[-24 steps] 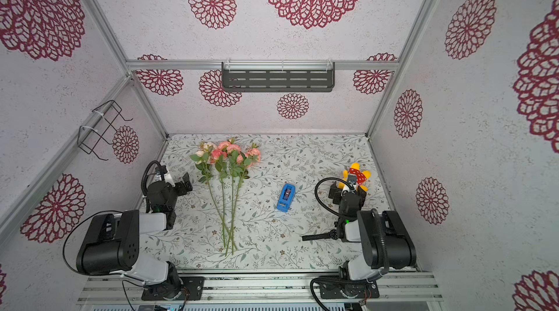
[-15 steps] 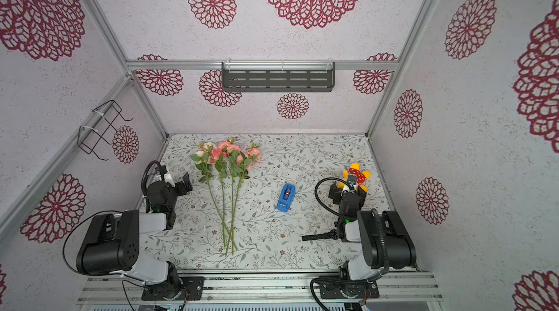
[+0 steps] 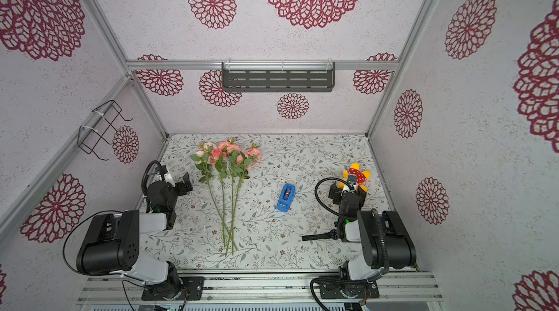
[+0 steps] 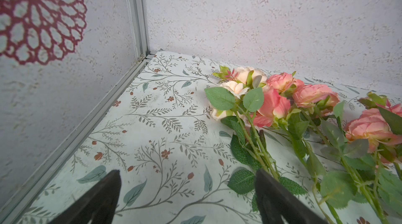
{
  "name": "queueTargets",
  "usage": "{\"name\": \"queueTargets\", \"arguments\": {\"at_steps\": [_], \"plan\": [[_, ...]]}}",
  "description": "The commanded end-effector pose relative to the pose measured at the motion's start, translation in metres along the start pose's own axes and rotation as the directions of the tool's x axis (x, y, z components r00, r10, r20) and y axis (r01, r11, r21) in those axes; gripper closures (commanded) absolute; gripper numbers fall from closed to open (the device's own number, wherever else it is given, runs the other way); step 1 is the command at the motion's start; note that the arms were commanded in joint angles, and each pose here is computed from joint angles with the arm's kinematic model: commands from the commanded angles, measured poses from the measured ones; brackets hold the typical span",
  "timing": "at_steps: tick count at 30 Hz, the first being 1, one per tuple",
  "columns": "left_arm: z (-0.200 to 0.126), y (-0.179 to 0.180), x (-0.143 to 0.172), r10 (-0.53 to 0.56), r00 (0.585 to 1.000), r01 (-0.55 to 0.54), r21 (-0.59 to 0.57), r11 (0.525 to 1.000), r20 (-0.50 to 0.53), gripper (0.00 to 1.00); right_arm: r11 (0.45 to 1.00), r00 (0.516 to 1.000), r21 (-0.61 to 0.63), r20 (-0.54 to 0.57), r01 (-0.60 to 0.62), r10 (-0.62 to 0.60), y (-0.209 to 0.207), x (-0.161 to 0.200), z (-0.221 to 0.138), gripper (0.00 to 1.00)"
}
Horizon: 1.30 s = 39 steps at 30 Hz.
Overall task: Wrap bouquets with tape
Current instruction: Gather the flowers at the center of the board.
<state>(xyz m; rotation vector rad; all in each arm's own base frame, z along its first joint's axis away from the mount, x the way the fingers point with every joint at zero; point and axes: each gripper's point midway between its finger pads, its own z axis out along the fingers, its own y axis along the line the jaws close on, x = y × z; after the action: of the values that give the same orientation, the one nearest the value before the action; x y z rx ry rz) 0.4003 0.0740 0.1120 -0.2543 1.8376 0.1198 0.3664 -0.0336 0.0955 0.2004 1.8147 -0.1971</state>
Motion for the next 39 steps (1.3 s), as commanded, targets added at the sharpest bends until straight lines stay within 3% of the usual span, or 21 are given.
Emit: {"name": "queueTargets", "arguments": {"at_steps": [1,8,12,15,17,22,25,28,32,36,39], "plan": [[0.002,-0.002,-0.009,0.018,0.999,-0.018,-0.001,1.000,0.028,0.02,1.000,0.998,0.001,0.063,-0.003,0.003,0.002,-0.019,0.002,0.01],[-0.018,-0.006,-0.049,0.016,1.000,-0.016,-0.006,1.000,0.013,0.02,1.000,0.998,-0.012,0.059,-0.016,0.016,0.002,-0.055,-0.009,0.01],[-0.039,-0.014,-0.078,-0.081,0.997,0.080,0.032,0.996,0.009,0.02,0.990,0.994,-0.093,0.011,-0.105,0.106,0.015,-0.086,-0.018,0.01],[-0.056,-0.018,-0.087,-0.175,0.982,0.178,0.039,0.983,-0.068,0.02,0.962,0.981,-0.196,-0.075,-0.192,0.181,0.036,-0.103,-0.027,0.02],[-0.070,-0.023,-0.088,-0.274,0.951,0.282,0.037,0.959,-0.146,0.02,0.936,0.970,-0.262,-0.119,-0.237,0.212,0.056,-0.114,-0.035,0.04],[-0.123,-0.049,-0.062,-0.474,0.768,0.528,0.006,0.849,-0.430,0.02,0.905,0.965,-0.372,-0.235,-0.203,0.120,0.128,-0.125,-0.068,0.03],[-0.142,-0.059,-0.059,-0.541,0.704,0.611,0.006,0.791,-0.460,0.02,0.875,0.949,-0.427,-0.299,-0.228,0.101,0.170,-0.123,-0.085,0.01],[-0.145,-0.060,-0.059,-0.571,0.660,0.636,-0.040,0.770,-0.488,0.02,0.859,0.940,-0.471,-0.339,-0.203,0.036,0.210,-0.113,-0.098,0.01],[-0.140,-0.067,-0.040,-0.541,0.609,0.597,-0.114,0.794,-0.580,0.02,0.837,0.922,-0.517,-0.385,-0.181,-0.038,0.257,-0.094,-0.115,0.01],[-0.136,-0.077,-0.019,-0.519,0.571,0.595,-0.115,0.796,-0.636,0.01,0.808,0.906,-0.570,-0.407,-0.150,-0.120,0.311,-0.071,-0.128,0.01],[-0.127,-0.085,0.001,-0.526,0.536,0.614,-0.123,0.779,-0.660,0.12,0.773,0.890,-0.621,-0.416,-0.128,-0.187,0.355,-0.055,-0.139,0.01]]}}
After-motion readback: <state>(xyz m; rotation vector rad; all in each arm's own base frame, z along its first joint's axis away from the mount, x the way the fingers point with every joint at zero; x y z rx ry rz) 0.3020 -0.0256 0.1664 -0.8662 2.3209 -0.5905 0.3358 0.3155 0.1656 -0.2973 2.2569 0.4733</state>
